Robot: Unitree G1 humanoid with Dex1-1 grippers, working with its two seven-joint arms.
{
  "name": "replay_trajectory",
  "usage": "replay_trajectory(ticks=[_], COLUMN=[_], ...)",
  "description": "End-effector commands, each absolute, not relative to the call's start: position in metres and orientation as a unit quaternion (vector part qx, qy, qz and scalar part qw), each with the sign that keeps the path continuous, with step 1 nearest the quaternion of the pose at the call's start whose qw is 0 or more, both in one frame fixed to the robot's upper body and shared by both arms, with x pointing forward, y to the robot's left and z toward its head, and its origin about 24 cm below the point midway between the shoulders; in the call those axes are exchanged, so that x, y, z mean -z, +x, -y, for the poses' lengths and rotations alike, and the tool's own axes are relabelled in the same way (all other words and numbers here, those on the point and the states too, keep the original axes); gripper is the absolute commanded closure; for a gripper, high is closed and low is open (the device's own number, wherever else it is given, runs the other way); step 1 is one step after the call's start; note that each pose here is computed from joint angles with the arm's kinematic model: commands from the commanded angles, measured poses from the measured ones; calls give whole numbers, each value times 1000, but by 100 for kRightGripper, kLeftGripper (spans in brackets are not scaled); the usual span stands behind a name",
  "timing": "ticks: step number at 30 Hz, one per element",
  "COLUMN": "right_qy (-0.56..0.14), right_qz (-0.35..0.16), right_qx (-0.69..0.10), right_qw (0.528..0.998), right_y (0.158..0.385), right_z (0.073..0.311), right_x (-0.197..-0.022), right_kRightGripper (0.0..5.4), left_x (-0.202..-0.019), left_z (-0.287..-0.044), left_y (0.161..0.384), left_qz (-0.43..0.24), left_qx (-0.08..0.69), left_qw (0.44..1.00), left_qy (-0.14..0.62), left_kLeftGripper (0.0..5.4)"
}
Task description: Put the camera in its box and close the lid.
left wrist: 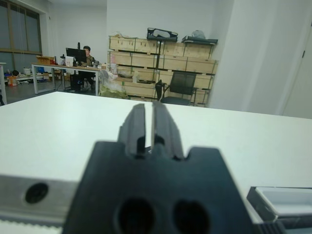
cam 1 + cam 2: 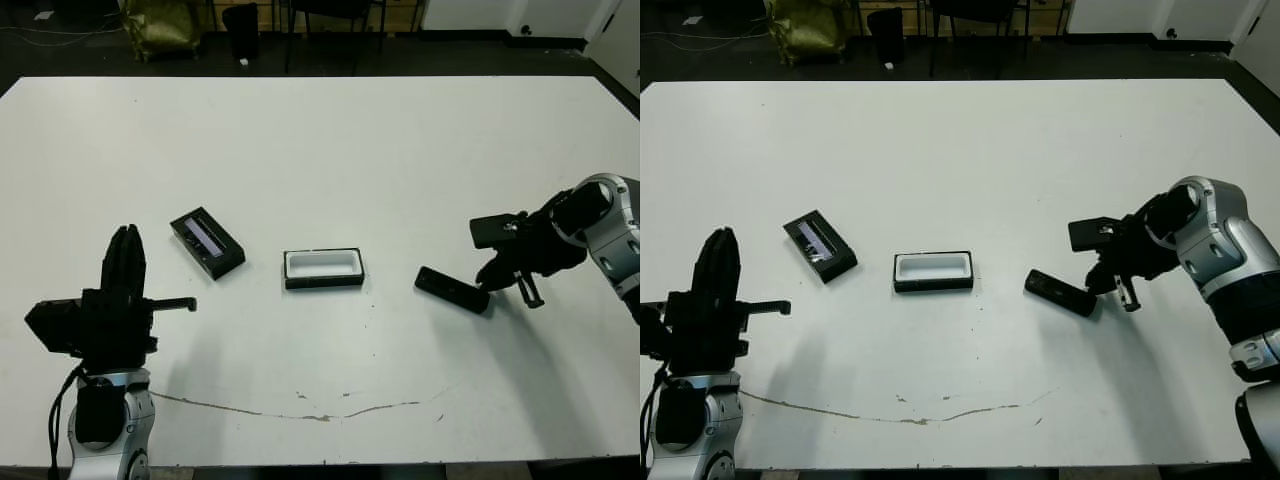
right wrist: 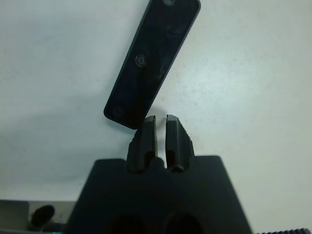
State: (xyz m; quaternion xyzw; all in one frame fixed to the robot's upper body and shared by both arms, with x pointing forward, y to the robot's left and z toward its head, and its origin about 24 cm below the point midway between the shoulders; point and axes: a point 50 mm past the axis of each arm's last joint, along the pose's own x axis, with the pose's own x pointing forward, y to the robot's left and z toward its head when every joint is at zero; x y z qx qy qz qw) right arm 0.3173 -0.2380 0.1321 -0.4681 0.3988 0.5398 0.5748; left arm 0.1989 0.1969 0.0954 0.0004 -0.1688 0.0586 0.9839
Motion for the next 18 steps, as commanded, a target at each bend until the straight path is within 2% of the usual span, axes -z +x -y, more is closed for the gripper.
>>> replay_trajectory(ticks=[1,11,18], right_qy=[-454,-473,-470], right_qz=[-409,-404,-419], right_qx=[-543,-546,-535], right_qw=[576,562,563], right_y=[313,309,306], right_z=[241,235,231], right_x=[-128,-136,-137], right_kRightGripper=[540,540,540], left_x=[-89,-90,-90], left_z=[-199,-198,-198], left_y=[197,196,196], left_qz=[150,147,145], left_qx=[-63,-64,-65], left_qw=[987,987,987], left_qy=[4,3,0], left_kLeftGripper=[539,539,539])
